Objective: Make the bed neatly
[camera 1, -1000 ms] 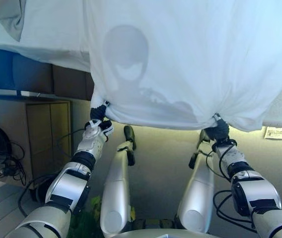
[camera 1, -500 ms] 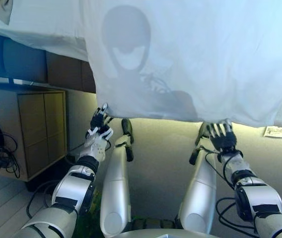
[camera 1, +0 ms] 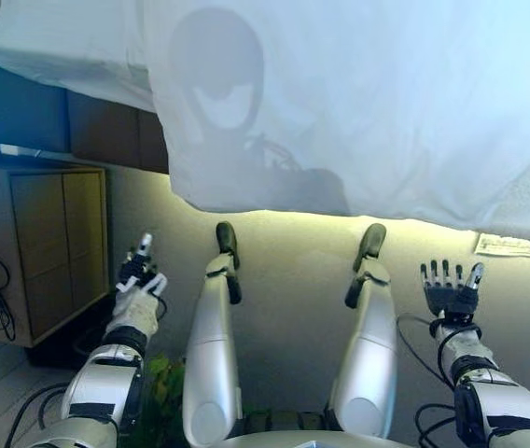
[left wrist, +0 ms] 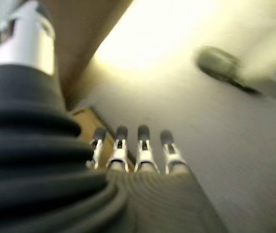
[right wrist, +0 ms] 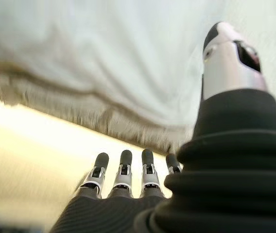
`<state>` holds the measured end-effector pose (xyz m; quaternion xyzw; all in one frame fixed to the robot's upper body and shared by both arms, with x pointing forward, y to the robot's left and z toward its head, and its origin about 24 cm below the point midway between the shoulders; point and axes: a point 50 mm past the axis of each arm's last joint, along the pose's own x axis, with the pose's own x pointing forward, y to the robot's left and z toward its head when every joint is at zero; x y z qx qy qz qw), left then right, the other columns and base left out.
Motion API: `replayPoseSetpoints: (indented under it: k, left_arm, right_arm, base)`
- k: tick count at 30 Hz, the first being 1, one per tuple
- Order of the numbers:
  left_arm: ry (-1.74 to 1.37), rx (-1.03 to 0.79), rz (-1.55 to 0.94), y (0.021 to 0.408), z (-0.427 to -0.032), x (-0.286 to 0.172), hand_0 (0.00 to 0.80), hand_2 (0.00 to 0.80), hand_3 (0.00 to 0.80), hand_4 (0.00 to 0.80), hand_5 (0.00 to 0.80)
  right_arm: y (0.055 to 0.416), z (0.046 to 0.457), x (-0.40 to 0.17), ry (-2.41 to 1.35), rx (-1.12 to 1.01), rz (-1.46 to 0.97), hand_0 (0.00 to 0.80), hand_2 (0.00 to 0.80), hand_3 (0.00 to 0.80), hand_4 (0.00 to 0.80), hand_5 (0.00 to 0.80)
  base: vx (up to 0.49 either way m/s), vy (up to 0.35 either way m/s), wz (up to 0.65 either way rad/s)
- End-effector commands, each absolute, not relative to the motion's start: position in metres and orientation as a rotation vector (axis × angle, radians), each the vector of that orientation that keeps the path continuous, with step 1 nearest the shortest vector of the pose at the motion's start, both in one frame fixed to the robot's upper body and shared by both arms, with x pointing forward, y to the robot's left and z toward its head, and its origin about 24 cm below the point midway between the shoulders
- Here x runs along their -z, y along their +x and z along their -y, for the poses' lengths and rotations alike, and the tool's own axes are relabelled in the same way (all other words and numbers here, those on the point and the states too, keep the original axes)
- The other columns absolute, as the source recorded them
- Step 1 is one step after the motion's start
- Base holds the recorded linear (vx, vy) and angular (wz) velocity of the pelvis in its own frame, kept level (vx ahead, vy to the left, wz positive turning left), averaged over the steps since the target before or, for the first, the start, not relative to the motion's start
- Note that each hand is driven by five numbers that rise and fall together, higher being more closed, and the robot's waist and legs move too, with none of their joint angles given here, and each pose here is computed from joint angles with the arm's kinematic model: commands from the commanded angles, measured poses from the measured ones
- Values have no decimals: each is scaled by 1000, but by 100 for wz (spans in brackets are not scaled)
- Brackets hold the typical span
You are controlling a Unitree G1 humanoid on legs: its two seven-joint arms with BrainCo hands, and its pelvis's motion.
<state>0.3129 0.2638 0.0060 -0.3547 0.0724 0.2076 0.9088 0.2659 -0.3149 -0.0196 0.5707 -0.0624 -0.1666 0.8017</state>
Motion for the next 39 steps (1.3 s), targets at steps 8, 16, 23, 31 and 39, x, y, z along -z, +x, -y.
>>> replayPoseSetpoints:
  k: [8, 16, 23, 31, 39]
  left_arm:
    - [-1014, 187, 334, 307, -211, -63, 0, 0, 0, 0, 0]
    - [-1340, 498, 435, 327, -167, -90, 0, 0, 0, 0, 0]
    - [-1390, 725, 468, 355, -142, -130, 0, 0, 0, 0, 0]
    - [-1178, 605, 233, 381, -134, -132, 0, 0, 0, 0, 0]
    - [-1057, 308, 96, 391, -164, -115, 0, 0, 0, 0, 0]
  right_arm:
    - [288, 286, -57, 965, -105, 432, 0, 0, 0, 0, 0]
    - [316, 254, -97, 927, -274, 471, 0, 0, 0, 0, 0]
    - [353, 226, -152, 850, -514, 467, 0, 0, 0, 0, 0]
    - [380, 243, -161, 848, -411, 322, 0, 0, 0, 0, 0]
    - [369, 291, -134, 938, -178, 255, 0, 0, 0, 0, 0]
  base:
    - [2, -59, 3]
    - [-1, -32, 0]
    - [-26, -59, 7]
    - [11, 12, -2]
    - [-1, 110, -6]
